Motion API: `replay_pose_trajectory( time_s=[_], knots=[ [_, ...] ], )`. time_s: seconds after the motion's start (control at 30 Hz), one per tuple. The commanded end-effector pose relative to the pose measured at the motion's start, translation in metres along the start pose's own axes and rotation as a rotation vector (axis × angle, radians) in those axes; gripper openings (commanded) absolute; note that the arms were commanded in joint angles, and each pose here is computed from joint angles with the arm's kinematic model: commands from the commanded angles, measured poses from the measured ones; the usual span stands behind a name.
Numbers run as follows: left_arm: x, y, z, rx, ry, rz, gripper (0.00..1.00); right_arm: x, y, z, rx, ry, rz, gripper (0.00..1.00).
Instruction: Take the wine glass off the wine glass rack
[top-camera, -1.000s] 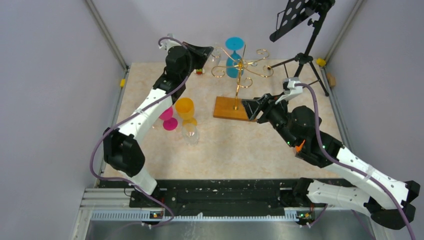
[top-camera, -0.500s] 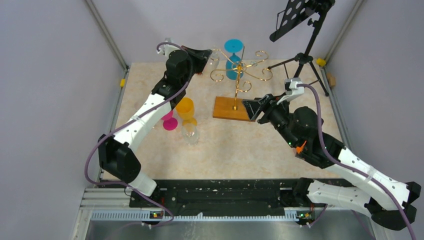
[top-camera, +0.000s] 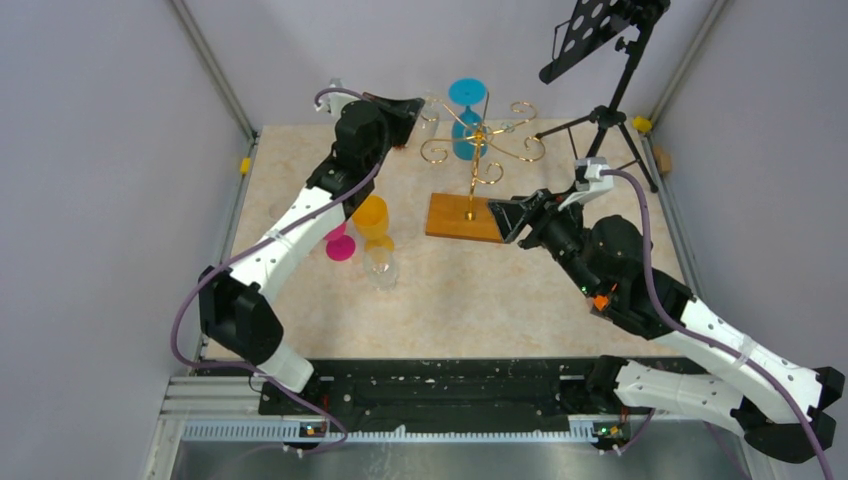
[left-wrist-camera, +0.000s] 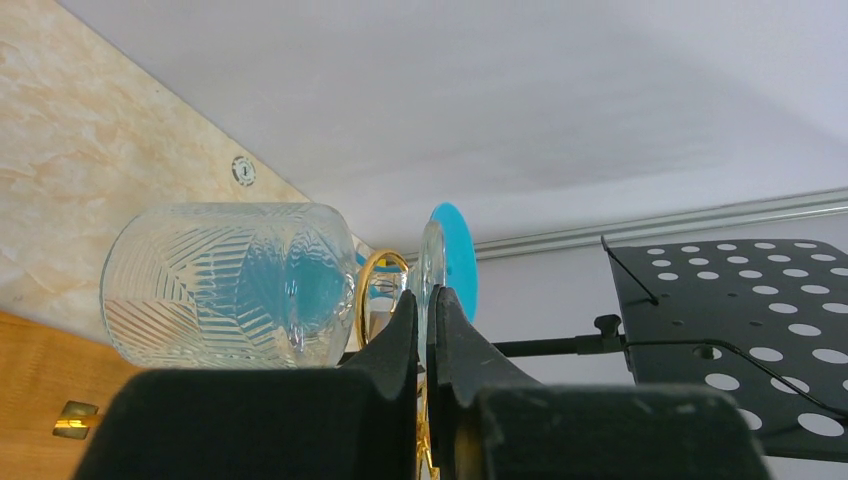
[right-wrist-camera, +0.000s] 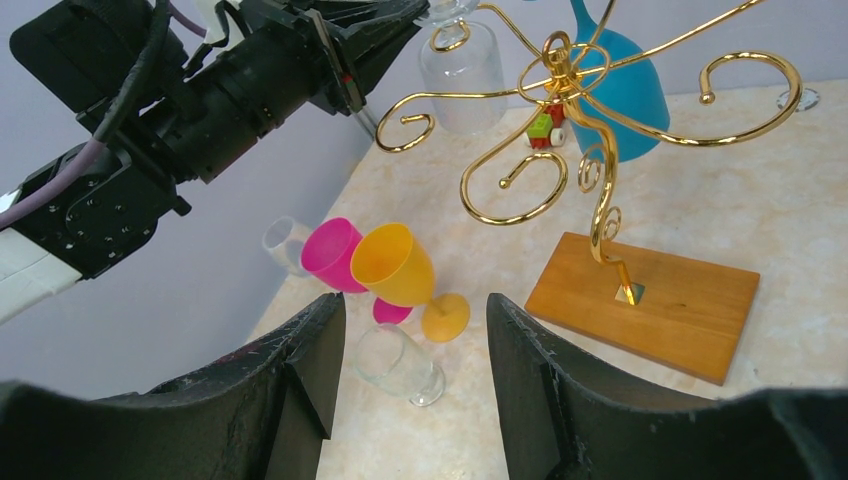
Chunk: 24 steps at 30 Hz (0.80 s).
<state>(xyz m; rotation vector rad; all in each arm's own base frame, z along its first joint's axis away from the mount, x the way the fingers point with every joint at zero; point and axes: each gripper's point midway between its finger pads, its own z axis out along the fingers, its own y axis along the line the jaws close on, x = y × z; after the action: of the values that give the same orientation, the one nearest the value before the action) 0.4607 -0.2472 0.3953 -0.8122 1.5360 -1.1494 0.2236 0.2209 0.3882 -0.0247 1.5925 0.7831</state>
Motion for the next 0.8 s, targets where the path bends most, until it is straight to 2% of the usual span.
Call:
replay_pose_trajectory(
  time_s=[0.0,0.2,0.43,0.77],
  knots=[
    [-0.032,-0.054,-0.008,0.144,-0.121,-0.079,0.00,-0.007,0.001,-0.002,-0.005,-0.026,0.015,0.56],
    [-0.022,-0.064,-0.001,0.165,-0.066,-0.075,0.00,-0.008,0.001,-0.002,-0.005,-0.027,0.014,0.56],
    [-0.015,-0.056,0.009,0.145,-0.052,-0.057,0.00,-0.010,0.000,-0.003,-0.003,-0.032,0.014,0.56],
    [0.005,-0.073,0.001,0.227,0.071,-0.031,0.00,-0.011,-0.001,-0.005,-0.002,-0.035,0.012,0.56]
  ],
)
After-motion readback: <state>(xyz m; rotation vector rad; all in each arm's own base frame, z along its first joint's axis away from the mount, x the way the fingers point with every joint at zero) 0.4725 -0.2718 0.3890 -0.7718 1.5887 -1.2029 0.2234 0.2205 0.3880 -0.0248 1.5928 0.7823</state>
